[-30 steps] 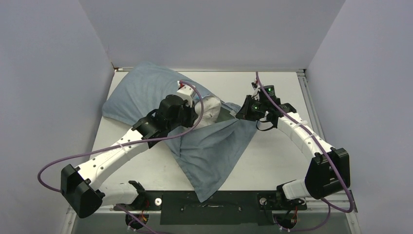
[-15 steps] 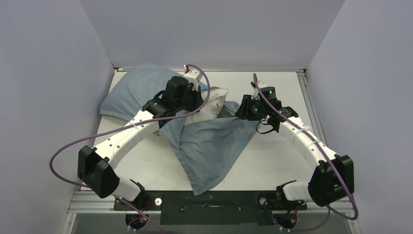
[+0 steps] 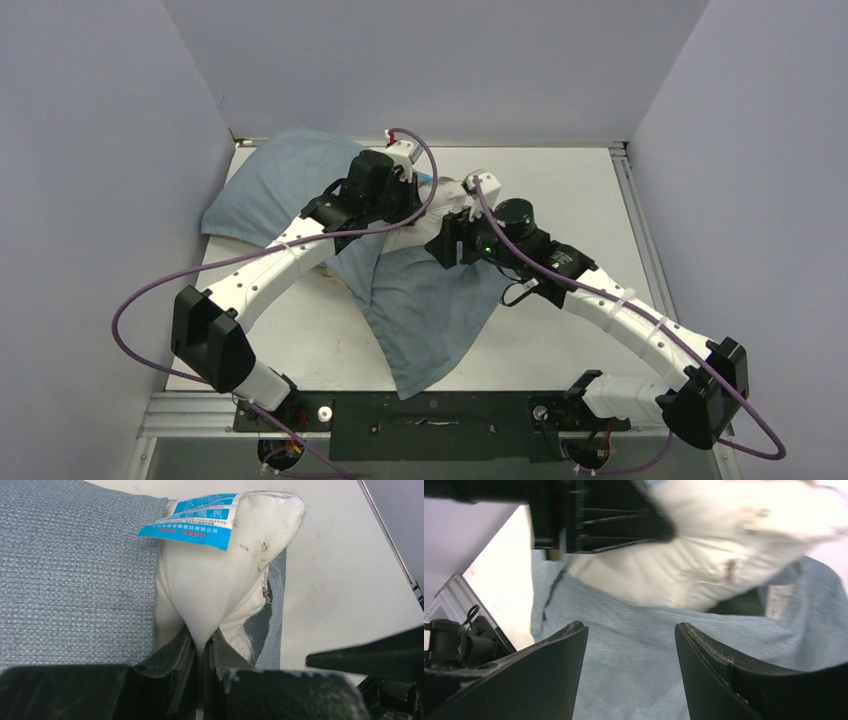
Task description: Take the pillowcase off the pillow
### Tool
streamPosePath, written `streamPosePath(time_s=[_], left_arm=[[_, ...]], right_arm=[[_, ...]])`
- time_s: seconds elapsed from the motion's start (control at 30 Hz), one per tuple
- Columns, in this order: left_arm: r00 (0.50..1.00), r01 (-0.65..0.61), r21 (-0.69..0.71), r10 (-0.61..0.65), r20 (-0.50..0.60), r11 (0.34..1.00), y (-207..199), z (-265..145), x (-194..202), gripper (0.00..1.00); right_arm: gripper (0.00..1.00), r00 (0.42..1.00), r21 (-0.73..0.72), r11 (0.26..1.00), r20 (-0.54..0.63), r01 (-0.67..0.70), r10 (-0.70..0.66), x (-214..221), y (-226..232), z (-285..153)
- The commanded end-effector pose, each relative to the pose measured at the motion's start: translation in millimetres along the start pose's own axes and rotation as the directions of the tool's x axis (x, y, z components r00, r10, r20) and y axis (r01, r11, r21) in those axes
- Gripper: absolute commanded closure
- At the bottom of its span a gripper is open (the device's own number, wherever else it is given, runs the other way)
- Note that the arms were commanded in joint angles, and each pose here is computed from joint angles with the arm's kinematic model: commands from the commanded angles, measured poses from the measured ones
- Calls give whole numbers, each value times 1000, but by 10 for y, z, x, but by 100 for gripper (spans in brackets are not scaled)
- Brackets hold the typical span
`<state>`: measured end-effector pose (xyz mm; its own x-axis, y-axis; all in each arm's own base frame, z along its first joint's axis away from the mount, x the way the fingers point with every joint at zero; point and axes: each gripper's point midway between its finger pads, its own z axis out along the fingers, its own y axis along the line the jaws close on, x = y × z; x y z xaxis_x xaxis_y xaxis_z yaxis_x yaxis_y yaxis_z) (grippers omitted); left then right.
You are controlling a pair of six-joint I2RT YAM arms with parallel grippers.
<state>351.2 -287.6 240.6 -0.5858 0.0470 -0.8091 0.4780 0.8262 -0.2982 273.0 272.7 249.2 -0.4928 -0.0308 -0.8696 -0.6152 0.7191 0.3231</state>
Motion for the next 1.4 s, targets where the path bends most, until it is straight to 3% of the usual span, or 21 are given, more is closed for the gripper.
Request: streamPosePath(time_s=[0.0, 0.27, 0.4, 0.7, 0.77, 1.17, 1.37], left_arm=[[994, 4, 40, -8, 112, 999, -119, -70, -459, 100], [995, 25, 52, -30, 99, 998, -142, -44, -426, 100], [995, 37, 58, -42, 92, 998, -149, -36, -404, 100], [994, 59, 31, -62, 92, 998, -71, 2, -437, 100], [993, 68, 23, -69, 96, 997, -36, 32, -485, 100], [977, 114, -40, -105, 185, 993, 264, 157, -1041, 100], [961, 155, -45, -140, 238, 987, 381, 100, -1335, 100]], right_arm=[[35, 995, -15, 998, 77, 58, -57, -116, 231, 211], [36, 997, -20, 997, 21, 77, -77, 100, 398, 505], [41, 997, -23, 997, -19, 79, -79, 259, 442, 576], [87, 995, -27, 997, -65, 69, -71, 428, 452, 529], [93, 995, -30, 997, -76, 67, -69, 467, 449, 486], [95, 984, -64, 995, -160, 72, -82, 811, 470, 119], [95, 969, -46, 998, -241, 47, -57, 1225, 339, -37]])
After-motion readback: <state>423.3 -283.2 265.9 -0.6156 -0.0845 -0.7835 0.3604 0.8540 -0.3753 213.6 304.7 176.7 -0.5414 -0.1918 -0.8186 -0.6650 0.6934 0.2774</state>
